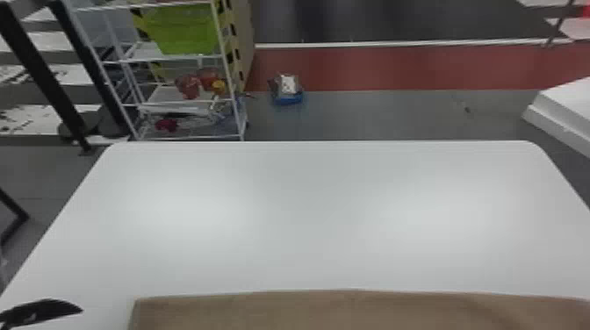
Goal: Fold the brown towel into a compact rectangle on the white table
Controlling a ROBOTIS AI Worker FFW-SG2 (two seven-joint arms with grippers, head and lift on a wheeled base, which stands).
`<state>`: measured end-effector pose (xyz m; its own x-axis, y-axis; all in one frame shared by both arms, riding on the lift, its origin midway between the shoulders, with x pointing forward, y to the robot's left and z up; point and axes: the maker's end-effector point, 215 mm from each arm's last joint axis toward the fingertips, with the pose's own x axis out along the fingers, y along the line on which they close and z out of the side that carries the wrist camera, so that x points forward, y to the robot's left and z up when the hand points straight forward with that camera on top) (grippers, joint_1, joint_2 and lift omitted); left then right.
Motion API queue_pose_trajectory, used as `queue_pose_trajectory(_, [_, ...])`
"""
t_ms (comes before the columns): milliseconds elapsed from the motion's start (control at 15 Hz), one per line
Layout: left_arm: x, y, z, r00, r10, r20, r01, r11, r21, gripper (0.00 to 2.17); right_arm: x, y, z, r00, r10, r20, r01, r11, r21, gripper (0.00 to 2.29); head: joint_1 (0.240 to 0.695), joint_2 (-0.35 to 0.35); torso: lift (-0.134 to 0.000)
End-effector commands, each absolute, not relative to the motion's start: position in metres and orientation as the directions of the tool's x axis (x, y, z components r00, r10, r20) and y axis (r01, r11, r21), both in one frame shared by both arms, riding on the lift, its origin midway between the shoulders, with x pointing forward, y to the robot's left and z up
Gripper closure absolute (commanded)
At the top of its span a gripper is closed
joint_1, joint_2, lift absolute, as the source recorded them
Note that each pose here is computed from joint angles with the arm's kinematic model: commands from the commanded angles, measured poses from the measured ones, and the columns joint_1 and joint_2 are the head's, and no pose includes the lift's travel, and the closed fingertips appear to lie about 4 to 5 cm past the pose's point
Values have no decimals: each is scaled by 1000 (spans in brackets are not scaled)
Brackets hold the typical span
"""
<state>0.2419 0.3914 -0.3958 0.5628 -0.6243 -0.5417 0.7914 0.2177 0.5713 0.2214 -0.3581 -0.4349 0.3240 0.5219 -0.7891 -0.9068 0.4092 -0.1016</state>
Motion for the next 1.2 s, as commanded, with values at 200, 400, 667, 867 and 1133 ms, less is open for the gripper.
queue_pose_trajectory(200, [240,390,-398,551,-629,-548,800,211,562,151,248,-376,-391,462,582,-670,-827,555,-89,215,695,80,-123])
queue_pose_trajectory(400, [240,391,-397,554,-628,-547,798,211,565,151,265,-385,-390,498,572,-651,-801,592,-92,215,695,32,-123])
queue_pose_trajectory(667, [239,394,-396,559,-625,-545,795,217,566,151,270,-378,-421,451,555,-699,-824,559,-88,215,695,20,-123])
queue_pose_trajectory(867, [239,393,-396,557,-626,-546,796,214,566,151,268,-373,-439,415,538,-734,-843,531,-88,215,695,39,-123])
queue_pose_trajectory(1133, [239,394,-397,555,-625,-549,798,214,564,151,266,-373,-445,399,527,-751,-852,516,-90,215,695,52,-123])
